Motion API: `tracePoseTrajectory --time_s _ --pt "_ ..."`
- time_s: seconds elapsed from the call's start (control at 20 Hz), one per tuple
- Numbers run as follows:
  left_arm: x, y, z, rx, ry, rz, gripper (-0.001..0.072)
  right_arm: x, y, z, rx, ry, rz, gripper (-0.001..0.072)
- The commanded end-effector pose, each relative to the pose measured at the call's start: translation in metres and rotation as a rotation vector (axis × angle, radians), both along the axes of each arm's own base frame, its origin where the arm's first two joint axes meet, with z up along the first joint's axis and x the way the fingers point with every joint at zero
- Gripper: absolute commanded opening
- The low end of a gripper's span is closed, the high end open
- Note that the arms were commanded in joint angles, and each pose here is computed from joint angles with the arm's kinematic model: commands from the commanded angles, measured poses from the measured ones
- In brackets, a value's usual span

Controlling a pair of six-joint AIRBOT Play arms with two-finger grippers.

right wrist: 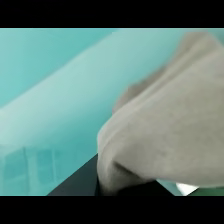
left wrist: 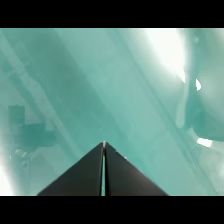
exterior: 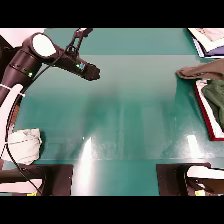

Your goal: Fold the shirts.

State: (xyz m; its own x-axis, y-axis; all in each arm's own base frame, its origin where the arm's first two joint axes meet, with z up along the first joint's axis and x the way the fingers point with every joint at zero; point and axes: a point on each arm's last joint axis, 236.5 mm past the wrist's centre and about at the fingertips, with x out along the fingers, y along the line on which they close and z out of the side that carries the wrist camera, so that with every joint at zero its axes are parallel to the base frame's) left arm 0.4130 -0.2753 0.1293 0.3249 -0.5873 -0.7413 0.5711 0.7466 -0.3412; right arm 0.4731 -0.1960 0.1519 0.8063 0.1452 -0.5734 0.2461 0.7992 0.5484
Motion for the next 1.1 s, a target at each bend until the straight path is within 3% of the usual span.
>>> tracePoseTrajectory --time_s 0.0,0.35,0.65,1.05 --pt "-0.004 -0.007 -0.008 0.005 0.013 -0.013 0.0024 0.005 -0.02 0.027 -0.03 -0.037 0.005 0.0018" --pt "-0.004 -0.006 -0.008 0.008 0.012 -0.012 0.0024 -0.018 -0.036 0.102 -0.15 -0.092 0.01 0.0018" --pt "-0.004 -0.006 -0.008 0.008 0.012 -0.013 0.0024 -0.074 -0.047 0.074 -0.18 0.176 -0.016 0.0018" --pt "-0.004 -0.006 -0.009 0.014 0.006 -0.019 0.0024 -0.179 -0.071 0.029 -0.303 0.534 -0.236 0.0021"
